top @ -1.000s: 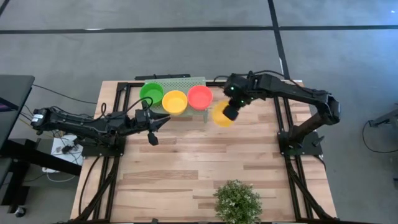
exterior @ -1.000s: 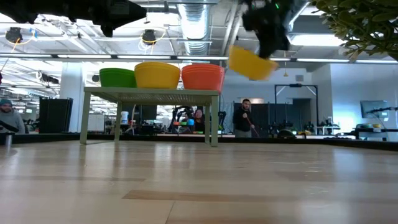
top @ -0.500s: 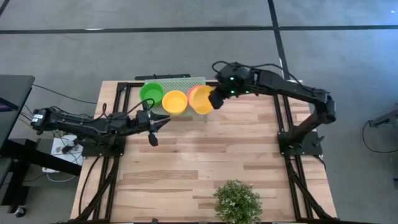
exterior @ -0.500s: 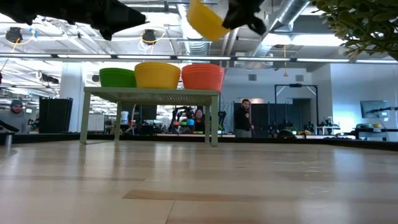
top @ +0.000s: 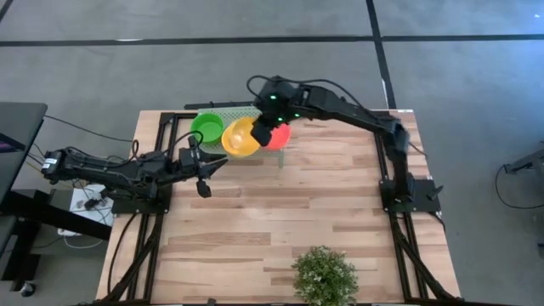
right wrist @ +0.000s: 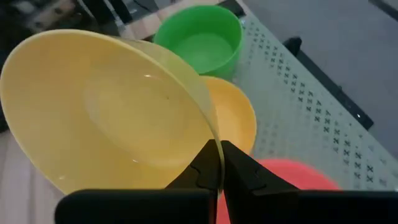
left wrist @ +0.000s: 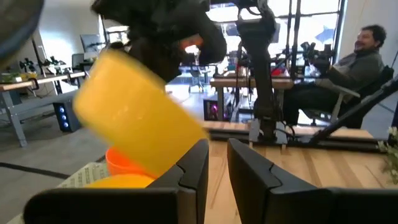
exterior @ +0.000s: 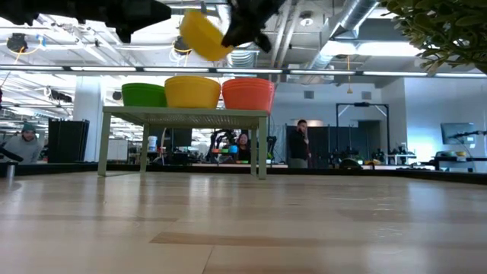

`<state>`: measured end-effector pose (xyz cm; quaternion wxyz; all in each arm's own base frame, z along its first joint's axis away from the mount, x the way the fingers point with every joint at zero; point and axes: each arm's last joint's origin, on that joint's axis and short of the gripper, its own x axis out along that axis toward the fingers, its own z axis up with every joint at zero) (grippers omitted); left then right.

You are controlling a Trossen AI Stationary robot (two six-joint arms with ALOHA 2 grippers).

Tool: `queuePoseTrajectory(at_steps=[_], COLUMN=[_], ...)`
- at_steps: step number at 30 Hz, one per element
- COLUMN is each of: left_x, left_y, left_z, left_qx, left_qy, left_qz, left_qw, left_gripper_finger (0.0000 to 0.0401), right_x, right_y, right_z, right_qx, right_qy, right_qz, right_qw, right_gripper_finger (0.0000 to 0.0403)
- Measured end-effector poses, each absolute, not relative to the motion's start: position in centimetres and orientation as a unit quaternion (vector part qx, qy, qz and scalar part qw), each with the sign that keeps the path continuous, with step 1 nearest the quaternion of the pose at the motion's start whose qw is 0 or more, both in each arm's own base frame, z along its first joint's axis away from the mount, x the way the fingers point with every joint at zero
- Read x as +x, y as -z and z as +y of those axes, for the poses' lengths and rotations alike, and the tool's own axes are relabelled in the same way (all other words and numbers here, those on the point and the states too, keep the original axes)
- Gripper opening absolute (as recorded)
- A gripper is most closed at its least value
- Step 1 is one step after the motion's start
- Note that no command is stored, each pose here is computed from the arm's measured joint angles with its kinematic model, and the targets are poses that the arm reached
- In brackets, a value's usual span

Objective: Pick & Place Mini bowls
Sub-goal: Stack the yellow bowl on top of the yellow bowls on the shelf

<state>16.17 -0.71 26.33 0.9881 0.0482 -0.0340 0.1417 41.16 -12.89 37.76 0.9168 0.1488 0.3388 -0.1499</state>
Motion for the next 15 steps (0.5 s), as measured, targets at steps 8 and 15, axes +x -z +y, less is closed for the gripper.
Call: queuePoseTrajectory(at_steps=[8,15], left_x=[16.1,16.1], left_y=[-26.2,-26.1], left_z=[-0.7,-0.5], left_qx=[0.052,0.054], left_qy=[-0.143,-0.176], left_qz=[-0.027,-0.016], left_qw=[0.988,0.983], left_gripper_finger=[0.0062,0.0062], right_x=[43.7,43.6], right_y=[-35.4,-35.0], right_z=[-14.9,-15.6], right_qx=[0.149,0.166], right_qy=[0.144,0.129], right_qz=[0.385,0.397], right_qw=[0.899,0.893], right_gripper_finger=[0.0008,0.0007])
